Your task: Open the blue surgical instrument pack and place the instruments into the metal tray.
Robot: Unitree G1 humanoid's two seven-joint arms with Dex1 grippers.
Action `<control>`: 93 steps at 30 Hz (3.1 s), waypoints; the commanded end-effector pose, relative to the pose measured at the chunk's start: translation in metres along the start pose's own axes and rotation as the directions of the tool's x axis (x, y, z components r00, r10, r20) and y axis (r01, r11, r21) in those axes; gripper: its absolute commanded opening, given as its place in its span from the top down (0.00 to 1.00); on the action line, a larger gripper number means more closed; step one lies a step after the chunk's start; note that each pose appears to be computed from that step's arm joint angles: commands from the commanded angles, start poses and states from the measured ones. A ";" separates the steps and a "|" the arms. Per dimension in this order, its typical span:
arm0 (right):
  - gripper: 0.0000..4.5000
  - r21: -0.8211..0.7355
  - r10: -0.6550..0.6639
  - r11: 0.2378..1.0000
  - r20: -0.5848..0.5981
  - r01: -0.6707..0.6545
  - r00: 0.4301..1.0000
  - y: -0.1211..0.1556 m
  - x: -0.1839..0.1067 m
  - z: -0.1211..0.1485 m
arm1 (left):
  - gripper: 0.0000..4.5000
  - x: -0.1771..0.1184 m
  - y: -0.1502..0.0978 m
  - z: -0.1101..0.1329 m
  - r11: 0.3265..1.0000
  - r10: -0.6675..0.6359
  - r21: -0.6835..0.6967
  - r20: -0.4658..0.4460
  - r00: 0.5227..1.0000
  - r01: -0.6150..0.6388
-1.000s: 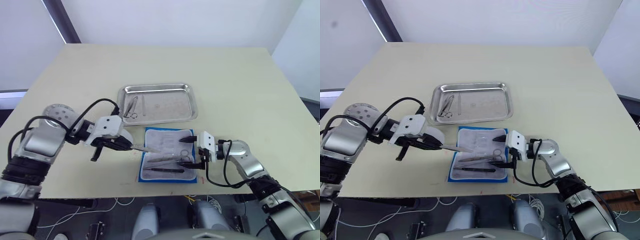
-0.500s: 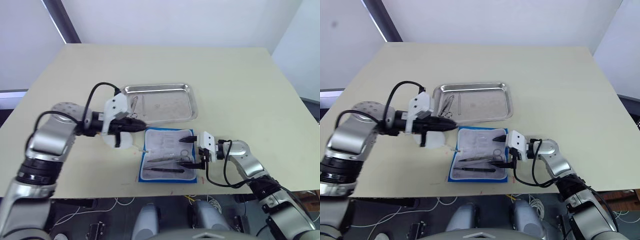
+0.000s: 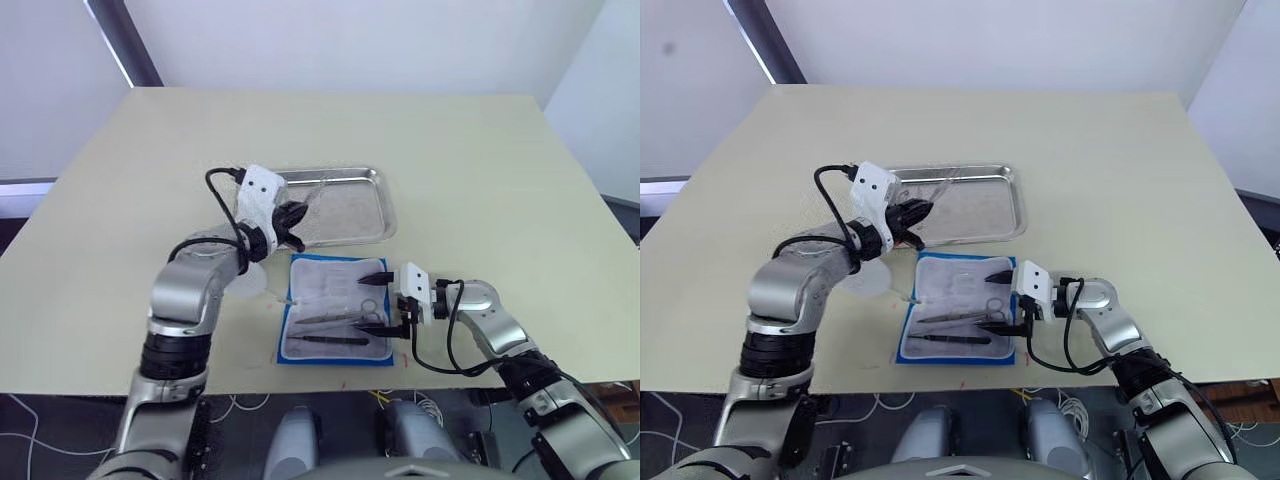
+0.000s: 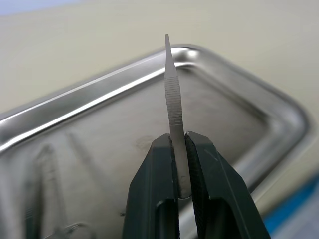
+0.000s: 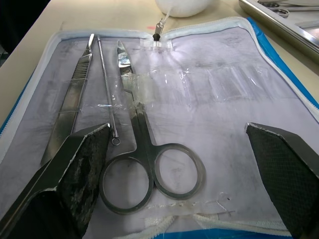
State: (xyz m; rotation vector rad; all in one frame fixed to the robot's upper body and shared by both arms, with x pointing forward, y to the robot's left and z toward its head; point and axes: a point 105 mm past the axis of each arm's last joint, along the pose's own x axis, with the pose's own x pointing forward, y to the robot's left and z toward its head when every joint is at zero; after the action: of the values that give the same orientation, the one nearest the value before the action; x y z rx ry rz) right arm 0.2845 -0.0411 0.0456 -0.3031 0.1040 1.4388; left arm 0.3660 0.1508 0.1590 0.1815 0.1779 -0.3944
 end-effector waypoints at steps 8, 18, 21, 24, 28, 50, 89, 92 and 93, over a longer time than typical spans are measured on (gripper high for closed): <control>0.00 0.161 0.032 0.987 -0.207 0.002 0.978 0.023 -0.007 -0.063 | 0.98 0.024 0.000 0.001 0.961 0.264 -0.078 -0.016 0.964 -0.265; 0.00 0.159 0.029 0.987 -0.210 0.005 0.977 0.023 -0.009 -0.063 | 0.98 0.039 -0.002 -0.016 0.901 0.386 -0.159 -0.135 0.913 -0.404; 0.00 0.159 0.030 0.987 -0.209 0.004 0.977 0.023 -0.009 -0.063 | 0.98 0.039 0.003 -0.019 0.875 0.431 -0.170 -0.157 0.889 -0.454; 0.00 0.158 0.031 0.987 -0.207 0.002 0.978 0.023 -0.008 -0.063 | 0.98 0.039 0.005 -0.022 0.866 0.438 -0.181 -0.173 0.882 -0.466; 0.00 0.158 0.033 0.988 -0.206 0.000 0.978 0.024 -0.007 -0.063 | 0.98 0.040 0.004 -0.027 0.865 0.432 -0.187 -0.195 0.881 -0.465; 0.00 0.158 0.026 0.987 -0.206 0.007 0.978 0.023 -0.007 -0.063 | 0.98 0.040 0.006 -0.040 0.862 0.402 -0.223 -0.246 0.882 -0.455; 0.00 0.162 0.024 0.987 -0.200 0.009 0.980 0.025 -0.004 -0.063 | 0.36 0.036 0.005 -0.024 0.911 0.327 -0.215 -0.145 0.934 -0.353; 0.00 0.162 0.024 0.987 -0.199 0.009 0.980 0.024 -0.005 -0.063 | 0.36 0.032 0.003 -0.013 0.942 0.270 -0.188 -0.068 0.960 -0.278; 0.00 0.162 0.023 0.987 -0.199 0.009 0.980 0.024 -0.005 -0.063 | 0.36 0.030 0.002 -0.010 0.951 0.247 -0.181 -0.042 0.968 -0.251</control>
State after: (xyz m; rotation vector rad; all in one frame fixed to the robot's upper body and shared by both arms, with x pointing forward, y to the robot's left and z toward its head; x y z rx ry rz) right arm 0.2847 -0.0409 0.0458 -0.3036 0.1019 1.4363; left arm 0.3926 0.1541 0.1194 0.0158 0.3083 -0.0620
